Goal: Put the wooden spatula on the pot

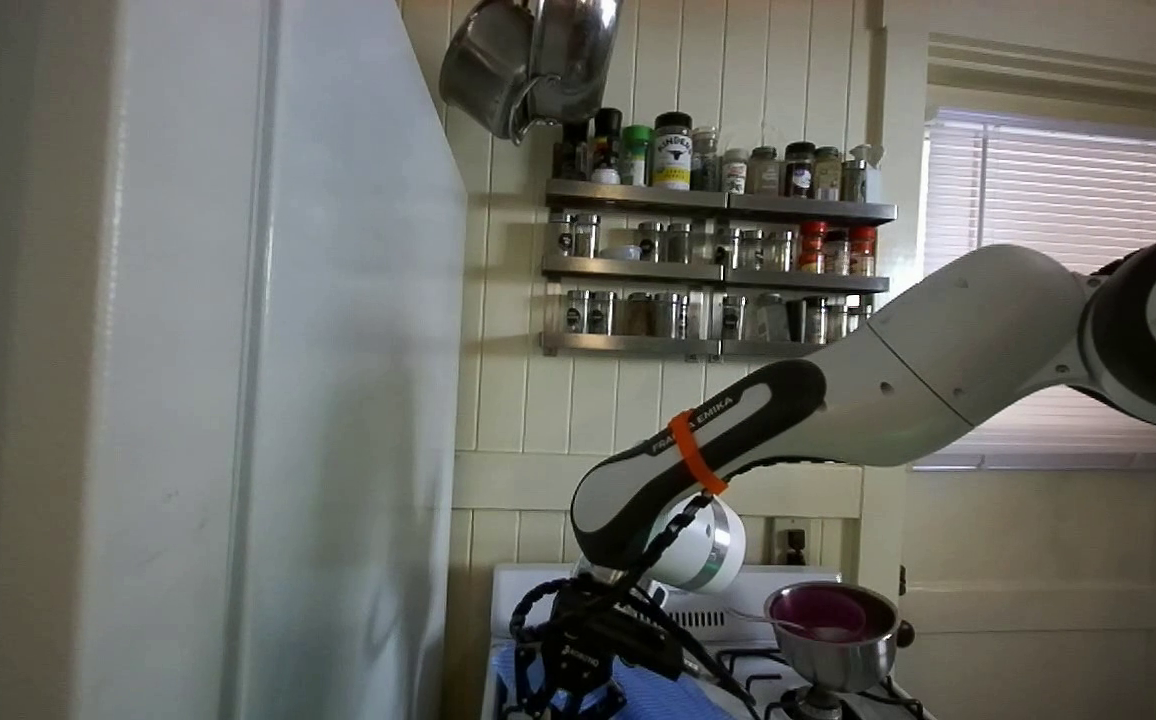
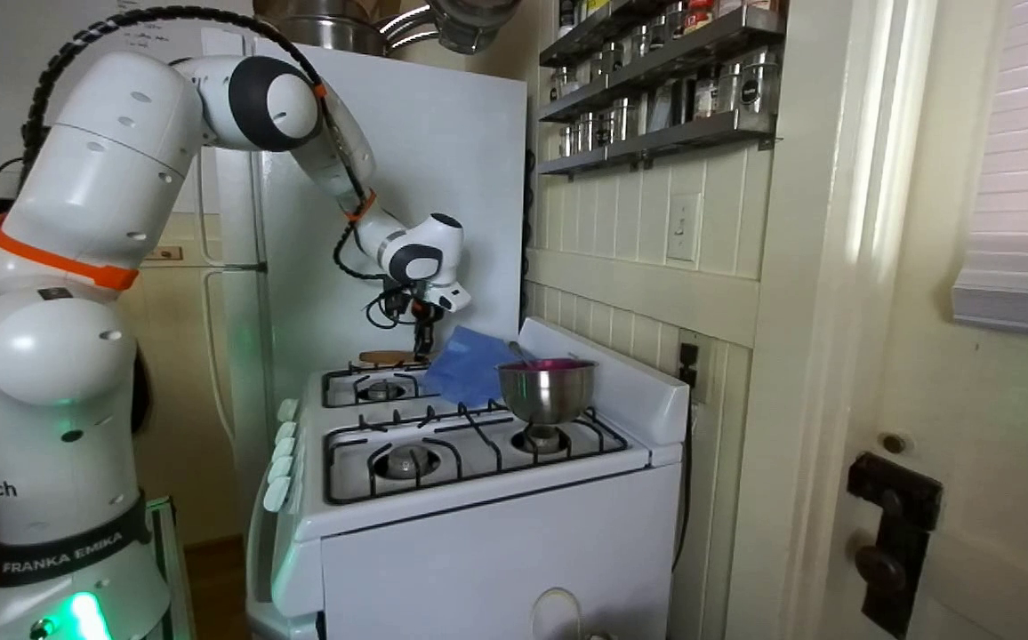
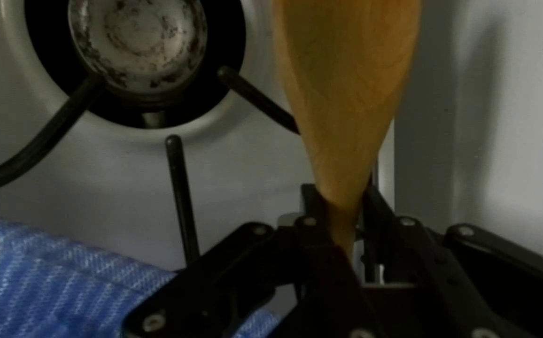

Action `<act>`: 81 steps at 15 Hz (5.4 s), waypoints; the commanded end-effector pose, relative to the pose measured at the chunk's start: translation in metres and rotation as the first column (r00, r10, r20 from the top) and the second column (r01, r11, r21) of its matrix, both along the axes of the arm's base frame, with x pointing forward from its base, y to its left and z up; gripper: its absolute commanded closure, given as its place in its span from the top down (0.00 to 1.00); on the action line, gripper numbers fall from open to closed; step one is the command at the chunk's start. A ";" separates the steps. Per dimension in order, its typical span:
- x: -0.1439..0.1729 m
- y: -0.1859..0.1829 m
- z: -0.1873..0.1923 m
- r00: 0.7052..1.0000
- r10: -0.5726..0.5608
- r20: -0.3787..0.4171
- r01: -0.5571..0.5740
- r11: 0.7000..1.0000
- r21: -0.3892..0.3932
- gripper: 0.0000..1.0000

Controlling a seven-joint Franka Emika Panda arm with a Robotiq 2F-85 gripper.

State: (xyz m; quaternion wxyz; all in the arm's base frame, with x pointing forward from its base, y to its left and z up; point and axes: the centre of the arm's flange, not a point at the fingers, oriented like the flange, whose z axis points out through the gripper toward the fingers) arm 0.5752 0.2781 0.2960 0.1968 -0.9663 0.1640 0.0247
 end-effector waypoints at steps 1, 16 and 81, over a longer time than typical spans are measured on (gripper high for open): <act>0.005 0.005 0.004 0.999 0.030 -0.011 -0.030 0.999 -0.017 0.06; -0.082 -0.049 0.135 0.961 0.225 0.160 -0.265 0.915 0.306 0.06; 0.024 -0.379 0.136 0.934 0.246 -0.259 -0.348 0.788 -0.508 0.06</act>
